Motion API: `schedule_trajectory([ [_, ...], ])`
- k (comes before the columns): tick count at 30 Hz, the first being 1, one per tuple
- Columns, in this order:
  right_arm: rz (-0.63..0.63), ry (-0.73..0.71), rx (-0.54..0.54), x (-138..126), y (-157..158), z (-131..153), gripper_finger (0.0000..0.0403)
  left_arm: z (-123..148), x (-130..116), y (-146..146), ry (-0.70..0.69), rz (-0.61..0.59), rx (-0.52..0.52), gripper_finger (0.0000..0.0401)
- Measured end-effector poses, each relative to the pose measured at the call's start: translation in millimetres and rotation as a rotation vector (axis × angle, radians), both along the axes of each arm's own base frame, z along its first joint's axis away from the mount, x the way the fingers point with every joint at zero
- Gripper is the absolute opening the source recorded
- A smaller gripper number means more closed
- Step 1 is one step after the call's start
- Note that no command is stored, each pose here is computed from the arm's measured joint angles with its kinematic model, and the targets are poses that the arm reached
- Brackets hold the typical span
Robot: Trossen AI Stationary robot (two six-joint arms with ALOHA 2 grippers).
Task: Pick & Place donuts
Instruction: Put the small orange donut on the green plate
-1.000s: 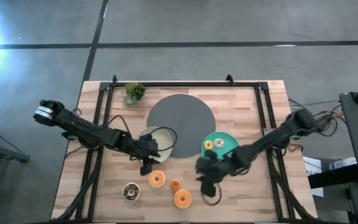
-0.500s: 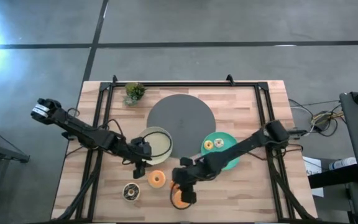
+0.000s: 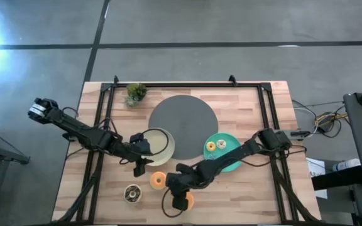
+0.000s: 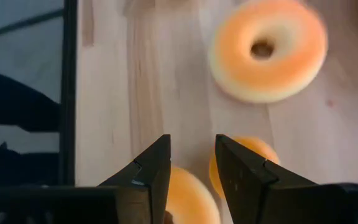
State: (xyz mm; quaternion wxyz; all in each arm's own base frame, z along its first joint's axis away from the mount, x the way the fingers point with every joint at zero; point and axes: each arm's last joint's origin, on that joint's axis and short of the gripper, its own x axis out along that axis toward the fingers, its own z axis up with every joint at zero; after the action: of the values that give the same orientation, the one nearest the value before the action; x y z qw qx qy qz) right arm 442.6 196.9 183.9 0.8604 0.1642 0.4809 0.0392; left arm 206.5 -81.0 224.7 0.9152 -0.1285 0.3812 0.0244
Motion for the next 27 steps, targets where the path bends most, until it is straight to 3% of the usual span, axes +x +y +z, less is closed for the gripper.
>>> schedule_trajectory([
  [7, -0.02, 0.089, -0.163, -1, 11, -17, 0.0124, 0, 0, 0, -0.004, -0.031, 0.052, 0.0123],
  [16, -0.007, 0.114, -0.175, 11, 17, -28, 0.0131, -1, 0, 1, -0.001, -0.03, 0.078, 0.0123],
  [27, -0.054, 0.176, -0.195, 4, 17, -40, 0.0133, -1, 0, 2, -0.006, -0.039, 0.108, 0.0123],
])
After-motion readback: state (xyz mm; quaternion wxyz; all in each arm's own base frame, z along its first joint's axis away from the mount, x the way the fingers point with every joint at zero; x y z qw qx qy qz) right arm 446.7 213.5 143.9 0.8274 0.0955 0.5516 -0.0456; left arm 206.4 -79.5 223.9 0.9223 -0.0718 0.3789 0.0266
